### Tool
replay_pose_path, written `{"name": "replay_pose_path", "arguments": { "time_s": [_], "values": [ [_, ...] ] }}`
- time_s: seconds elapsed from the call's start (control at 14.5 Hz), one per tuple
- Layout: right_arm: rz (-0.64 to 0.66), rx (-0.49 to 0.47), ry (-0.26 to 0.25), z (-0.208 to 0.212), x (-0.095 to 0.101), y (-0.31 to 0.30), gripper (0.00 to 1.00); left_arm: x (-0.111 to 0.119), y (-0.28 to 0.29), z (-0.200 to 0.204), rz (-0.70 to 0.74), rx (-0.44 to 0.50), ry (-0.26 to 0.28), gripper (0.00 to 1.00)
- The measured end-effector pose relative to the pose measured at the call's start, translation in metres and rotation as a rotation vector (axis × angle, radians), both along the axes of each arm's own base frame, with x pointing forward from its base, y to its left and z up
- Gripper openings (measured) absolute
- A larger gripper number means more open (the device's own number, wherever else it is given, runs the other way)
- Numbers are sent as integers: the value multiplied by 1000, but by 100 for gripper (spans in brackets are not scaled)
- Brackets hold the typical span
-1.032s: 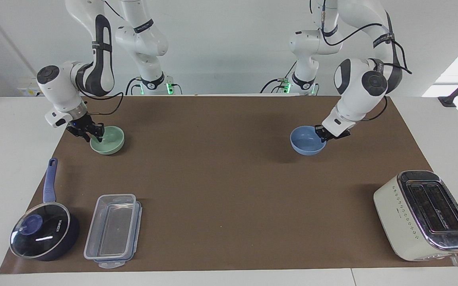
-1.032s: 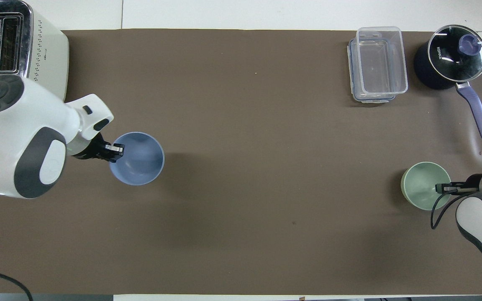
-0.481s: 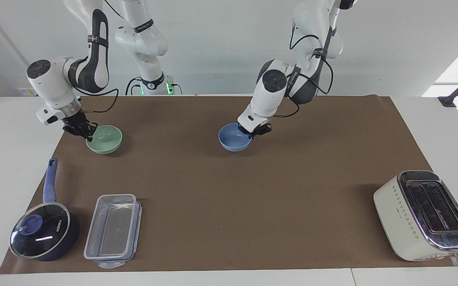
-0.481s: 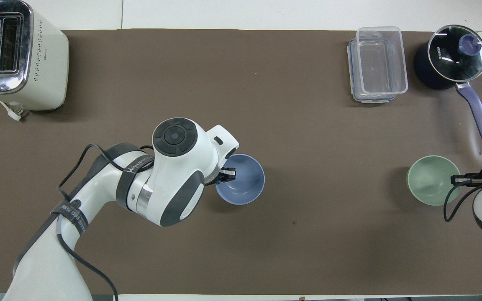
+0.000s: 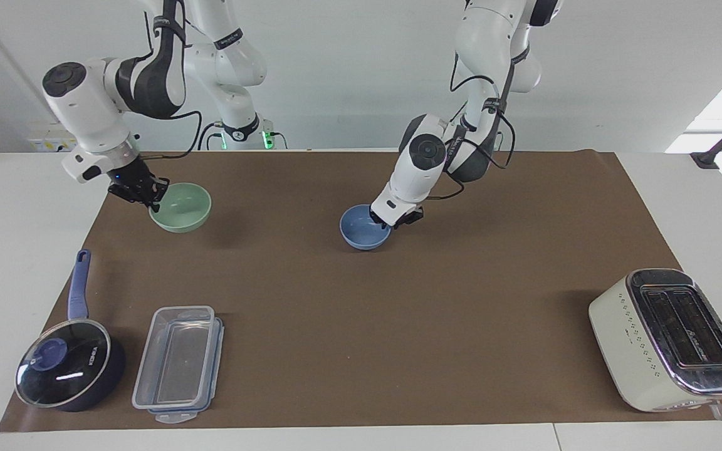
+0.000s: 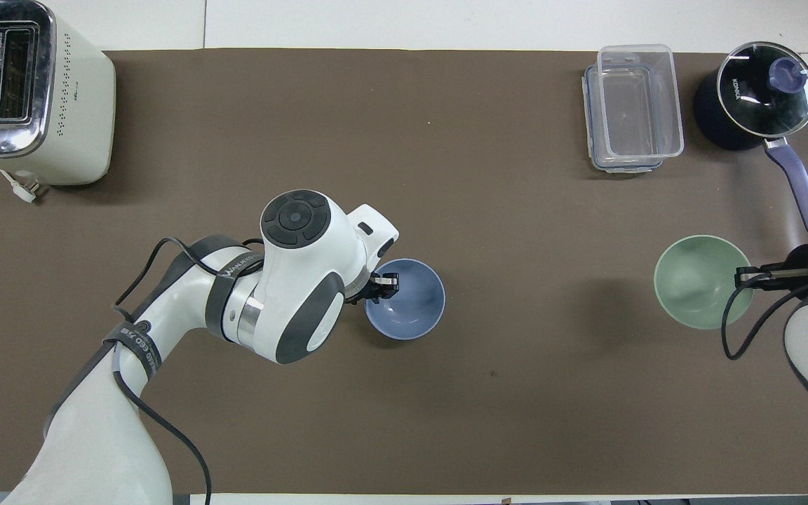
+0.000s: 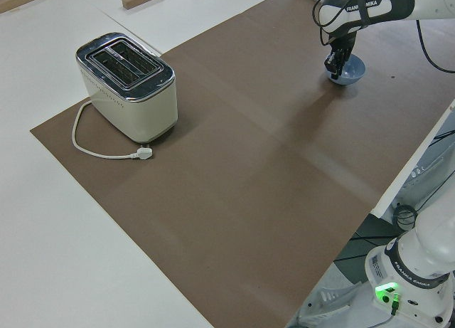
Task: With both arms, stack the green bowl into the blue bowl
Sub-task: 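Release the blue bowl while the right gripper carries the green bowl toward it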
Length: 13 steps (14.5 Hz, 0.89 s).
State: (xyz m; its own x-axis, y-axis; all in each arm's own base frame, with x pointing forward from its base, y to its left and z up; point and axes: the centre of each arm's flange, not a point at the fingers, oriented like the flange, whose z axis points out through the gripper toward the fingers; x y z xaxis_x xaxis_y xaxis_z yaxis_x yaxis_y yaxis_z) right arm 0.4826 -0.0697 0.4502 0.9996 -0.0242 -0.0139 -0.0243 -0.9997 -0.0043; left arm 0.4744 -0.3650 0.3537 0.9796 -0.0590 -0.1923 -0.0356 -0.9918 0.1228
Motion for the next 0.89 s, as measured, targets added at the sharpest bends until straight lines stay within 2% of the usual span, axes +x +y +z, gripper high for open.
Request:
{"name": "replay_pose_path", "arguments": {
  "time_s": [0.14,0.34,0.48,0.69,0.89],
  "values": [
    [-7,11,12,5,-1,32,5,14,27,38,23,-2,10,68],
    [19,55,12,6,-1,68,5,46,115,119,63,-23,9,100],
    [21,62,11,5,-1,99,5,62,192,159,86,-24,-21,100],
    [3,64,-18,-1,-3,166,5,67,293,185,53,28,-56,100],
    [-20,108,-39,-12,-7,227,5,66,328,217,27,76,-58,100]
  ]
}}
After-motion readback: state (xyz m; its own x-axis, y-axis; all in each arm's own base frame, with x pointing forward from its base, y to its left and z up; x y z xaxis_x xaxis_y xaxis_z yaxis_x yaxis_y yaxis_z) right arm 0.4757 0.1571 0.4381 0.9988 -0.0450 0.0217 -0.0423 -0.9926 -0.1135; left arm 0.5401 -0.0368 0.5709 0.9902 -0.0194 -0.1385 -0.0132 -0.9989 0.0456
